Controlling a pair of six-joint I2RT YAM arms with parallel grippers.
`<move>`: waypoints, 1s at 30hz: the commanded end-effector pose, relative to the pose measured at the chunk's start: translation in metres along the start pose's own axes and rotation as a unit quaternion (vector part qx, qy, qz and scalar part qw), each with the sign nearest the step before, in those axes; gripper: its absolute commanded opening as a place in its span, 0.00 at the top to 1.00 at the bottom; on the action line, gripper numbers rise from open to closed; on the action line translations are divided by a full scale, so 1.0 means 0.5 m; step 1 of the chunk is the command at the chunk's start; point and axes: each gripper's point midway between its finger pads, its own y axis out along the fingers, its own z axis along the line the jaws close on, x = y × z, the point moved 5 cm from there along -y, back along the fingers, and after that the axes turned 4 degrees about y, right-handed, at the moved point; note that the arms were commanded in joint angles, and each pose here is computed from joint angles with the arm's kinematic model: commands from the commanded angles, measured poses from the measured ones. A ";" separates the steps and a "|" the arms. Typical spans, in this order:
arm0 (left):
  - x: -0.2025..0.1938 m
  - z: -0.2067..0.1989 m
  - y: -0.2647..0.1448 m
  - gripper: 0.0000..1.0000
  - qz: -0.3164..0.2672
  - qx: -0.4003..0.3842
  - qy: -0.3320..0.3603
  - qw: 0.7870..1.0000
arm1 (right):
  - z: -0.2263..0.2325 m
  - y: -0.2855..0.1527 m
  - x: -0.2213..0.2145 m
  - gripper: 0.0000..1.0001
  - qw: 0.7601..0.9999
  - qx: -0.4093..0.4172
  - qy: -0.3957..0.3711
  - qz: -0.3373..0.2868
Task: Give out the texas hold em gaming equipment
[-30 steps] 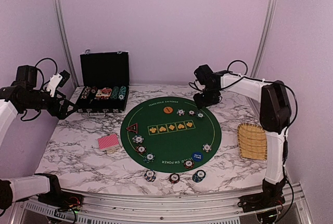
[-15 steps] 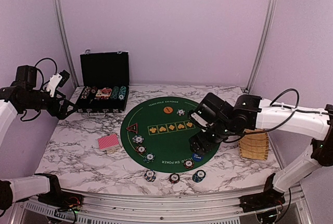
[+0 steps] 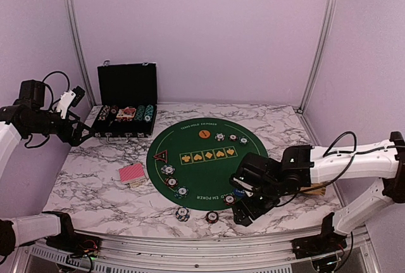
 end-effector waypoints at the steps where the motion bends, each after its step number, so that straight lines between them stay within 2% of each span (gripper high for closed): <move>1: -0.010 -0.012 -0.001 0.01 0.002 -0.015 -0.009 1.000 | 0.018 0.028 0.015 0.13 1.000 0.013 0.003 -0.008; 13: -0.017 -0.014 0.007 0.01 0.008 -0.023 -0.013 1.000 | 0.000 0.096 0.025 0.17 1.000 -0.007 0.004 0.006; 30: -0.015 -0.014 0.006 0.01 0.007 -0.022 -0.008 1.000 | -0.007 0.077 0.038 0.24 1.000 -0.010 0.002 -0.002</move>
